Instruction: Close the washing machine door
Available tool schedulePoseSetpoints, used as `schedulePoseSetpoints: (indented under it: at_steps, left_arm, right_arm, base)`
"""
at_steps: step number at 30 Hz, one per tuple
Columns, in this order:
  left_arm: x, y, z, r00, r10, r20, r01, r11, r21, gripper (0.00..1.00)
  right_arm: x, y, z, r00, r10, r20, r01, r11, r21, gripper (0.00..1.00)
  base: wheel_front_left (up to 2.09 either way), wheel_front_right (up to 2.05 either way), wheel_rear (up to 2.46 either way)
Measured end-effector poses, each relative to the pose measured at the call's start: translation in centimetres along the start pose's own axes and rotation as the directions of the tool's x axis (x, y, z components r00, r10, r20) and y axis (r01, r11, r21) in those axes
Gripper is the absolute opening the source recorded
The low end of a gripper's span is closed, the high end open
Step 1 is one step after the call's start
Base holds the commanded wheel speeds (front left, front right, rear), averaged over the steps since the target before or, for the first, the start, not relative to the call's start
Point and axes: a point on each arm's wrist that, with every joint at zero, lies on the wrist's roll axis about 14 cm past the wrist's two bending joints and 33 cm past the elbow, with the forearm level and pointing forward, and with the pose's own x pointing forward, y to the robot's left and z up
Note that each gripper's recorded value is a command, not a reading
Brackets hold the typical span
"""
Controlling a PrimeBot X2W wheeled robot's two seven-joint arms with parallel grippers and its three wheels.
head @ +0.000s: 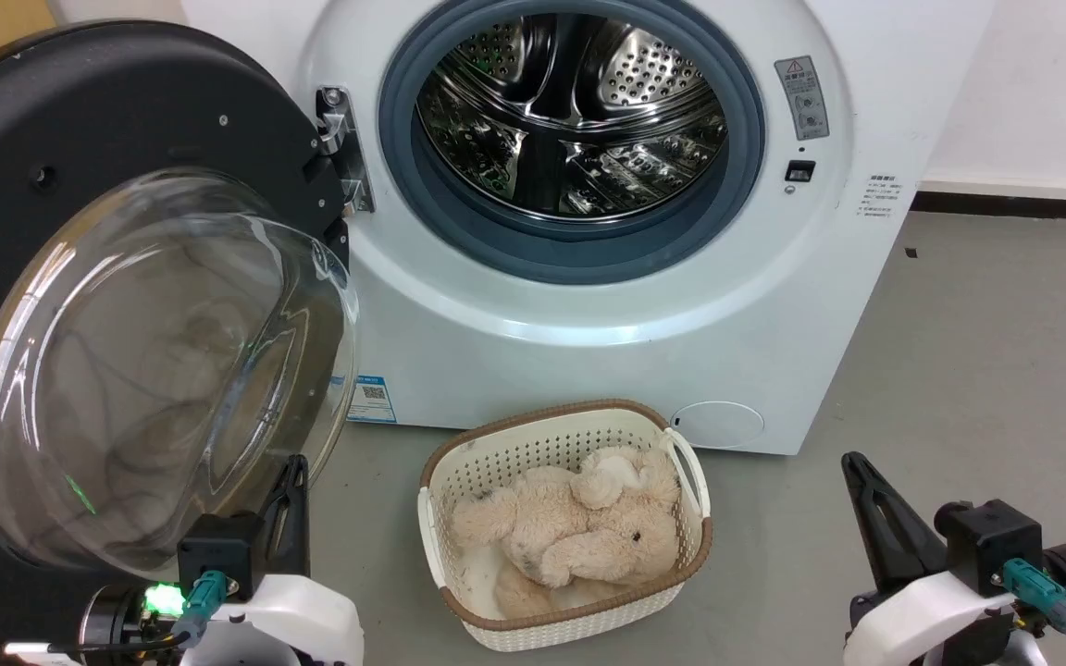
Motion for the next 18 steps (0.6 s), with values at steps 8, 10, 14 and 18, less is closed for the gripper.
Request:
schedulePoseSetpoints:
  at_steps: [8,10,14,18]
  left_arm:
    - [0.0,0.0,-0.01,1.0,0.001,-0.001,-0.001,1.0,0.0,0.0]
    - [0.0,-0.01,-0.03,1.0,0.001,-0.001,-0.001,1.0,0.0,1.0]
    - [0.01,-0.04,-0.07,1.0,0.002,-0.001,-0.002,1.0,0.0,1.0]
    - [0.03,-0.1,0.03,1.0,0.005,0.007,-0.005,1.0,0.0,1.0]
  right_arm:
    - [0.0,0.01,-0.01,1.0,0.0,0.0,0.0,1.0,0.0,0.0]
    - [0.0,0.01,-0.02,1.0,0.0,-0.001,0.0,1.0,0.001,1.0]
    - [0.01,-0.08,0.0,1.0,-0.002,0.003,0.002,1.0,0.012,1.0]
    - [0.03,-0.2,0.07,1.0,-0.006,0.01,0.006,1.0,0.028,1.0]
  base:
    - [0.0,0.0,0.0]
    - [0.0,0.0,0.0]
    - [0.0,0.0,0.0]
    - [0.0,0.0,0.0]
